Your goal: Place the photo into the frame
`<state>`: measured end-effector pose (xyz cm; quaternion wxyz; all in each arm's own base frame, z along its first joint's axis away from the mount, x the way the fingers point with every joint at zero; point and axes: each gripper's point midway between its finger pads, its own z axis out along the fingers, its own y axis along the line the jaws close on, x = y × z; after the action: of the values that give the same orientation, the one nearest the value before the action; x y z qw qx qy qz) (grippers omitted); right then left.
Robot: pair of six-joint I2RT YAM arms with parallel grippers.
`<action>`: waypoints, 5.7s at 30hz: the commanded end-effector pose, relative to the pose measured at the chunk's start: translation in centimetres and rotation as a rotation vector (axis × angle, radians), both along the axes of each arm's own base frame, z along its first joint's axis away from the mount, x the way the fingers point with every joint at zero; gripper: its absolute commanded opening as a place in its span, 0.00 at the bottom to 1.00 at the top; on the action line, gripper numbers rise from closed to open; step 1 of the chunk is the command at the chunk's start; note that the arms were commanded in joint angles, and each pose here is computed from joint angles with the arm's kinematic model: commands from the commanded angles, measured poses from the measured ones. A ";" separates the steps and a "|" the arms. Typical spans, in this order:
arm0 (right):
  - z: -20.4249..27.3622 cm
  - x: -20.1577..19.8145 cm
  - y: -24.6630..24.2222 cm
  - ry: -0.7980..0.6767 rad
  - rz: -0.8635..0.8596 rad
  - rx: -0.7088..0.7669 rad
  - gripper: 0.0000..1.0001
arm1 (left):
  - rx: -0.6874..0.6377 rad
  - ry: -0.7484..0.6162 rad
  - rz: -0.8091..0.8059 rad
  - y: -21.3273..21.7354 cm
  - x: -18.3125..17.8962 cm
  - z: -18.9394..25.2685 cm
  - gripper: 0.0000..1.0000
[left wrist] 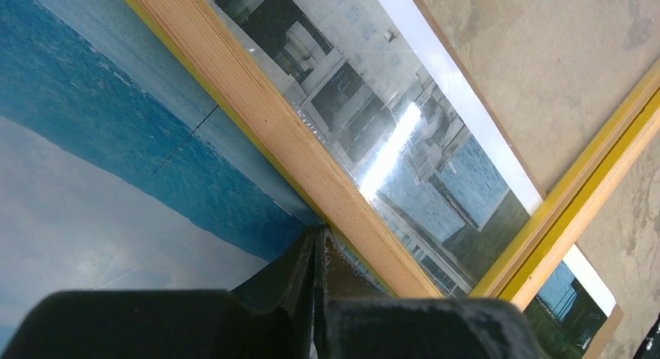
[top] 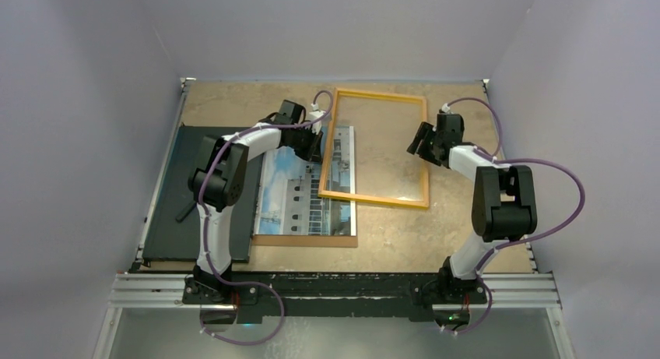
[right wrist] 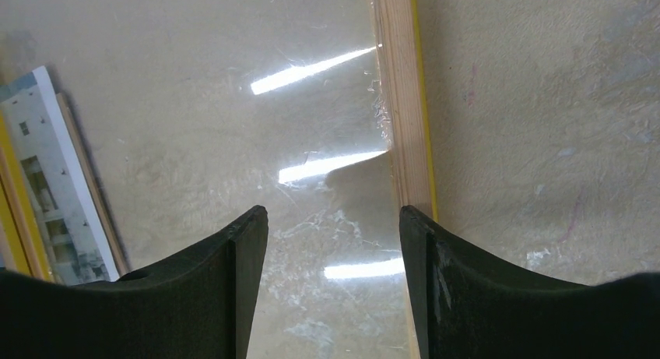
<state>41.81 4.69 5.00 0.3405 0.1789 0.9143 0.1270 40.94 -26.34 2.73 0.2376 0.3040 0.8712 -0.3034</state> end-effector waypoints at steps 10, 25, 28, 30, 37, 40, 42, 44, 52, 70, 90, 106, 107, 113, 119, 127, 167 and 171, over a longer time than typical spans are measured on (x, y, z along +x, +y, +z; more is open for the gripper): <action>4.6 -1.8 7.9 -0.071 0.226 0.374 0.63 | -0.005 -0.029 -0.059 -2.0 0.3 -0.6 0.00; 7.1 -0.3 3.8 -0.122 0.090 0.199 0.75 | 0.013 -0.050 -0.061 -1.5 0.5 0.6 0.00; 7.1 0.8 0.9 -0.134 0.006 0.069 0.80 | 0.007 -0.064 -0.062 -1.4 0.6 1.5 0.00; 7.0 1.7 -0.3 -0.143 -0.015 0.016 0.82 | 0.002 -0.073 -0.059 -1.4 0.7 2.1 0.00; 4.6 4.5 -3.5 -0.103 -0.081 -0.005 0.81 | -0.007 -0.086 -0.033 -1.5 1.7 3.2 0.00; 3.8 5.2 -4.6 -0.084 -0.123 -0.039 0.84 | -0.013 -0.077 -0.001 -1.3 2.4 3.8 0.09; 3.5 5.6 -5.2 -0.084 -0.147 -0.046 0.87 | -0.028 -0.073 0.012 -1.1 2.8 4.3 0.20; 2.7 5.6 -5.5 -0.070 -0.154 -0.047 0.87 | -0.045 -0.068 0.018 -1.2 3.0 4.6 0.26; -0.1 5.7 -4.0 -0.049 -0.096 0.058 0.85 | -0.068 -0.022 0.017 -2.4 3.4 2.3 0.39; 7.5 2.6 2.8 -0.205 0.119 0.403 0.76 | -0.057 0.049 -0.009 -4.4 2.2 -1.0 0.18; 17.8 -6.6 9.0 -0.368 0.402 0.825 0.77 | -0.045 0.050 -0.024 -4.3 1.2 -1.0 0.11; 22.0 -6.8 15.4 -0.401 0.549 1.074 0.77 | -0.038 0.023 -0.055 -3.8 0.5 -0.2 0.06; 22.0 -6.6 15.4 -0.401 0.542 1.075 0.77 | -0.037 0.022 -0.056 -3.8 0.5 -0.2 0.06; 21.9 -5.8 15.7 -0.404 0.521 1.112 0.77 | -0.038 0.030 -0.057 -3.5 0.0 -0.2 0.04; 22.1 -4.4 18.4 -0.395 0.559 1.188 0.77 | -0.047 0.039 -0.051 -3.3 -0.1 0.0 0.03; 23.1 -3.3 19.9 -0.394 0.582 1.206 0.77 | -0.042 0.045 -0.040 -2.6 -0.3 0.0 0.01; 32.0 -1.2 18.8 -0.541 0.497 0.975 0.99 | -0.369 -0.413 0.087 -3.0 2.4 30.2 0.17; 32.4 -1.6 18.8 -0.521 0.509 0.945 0.99 | -0.393 -0.392 0.068 -3.4 1.6 30.4 0.30</action>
<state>40.93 23.72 33.65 0.3669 0.0761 0.6723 0.6384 44.18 -29.27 29.16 0.4448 0.2694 0.7755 -0.3579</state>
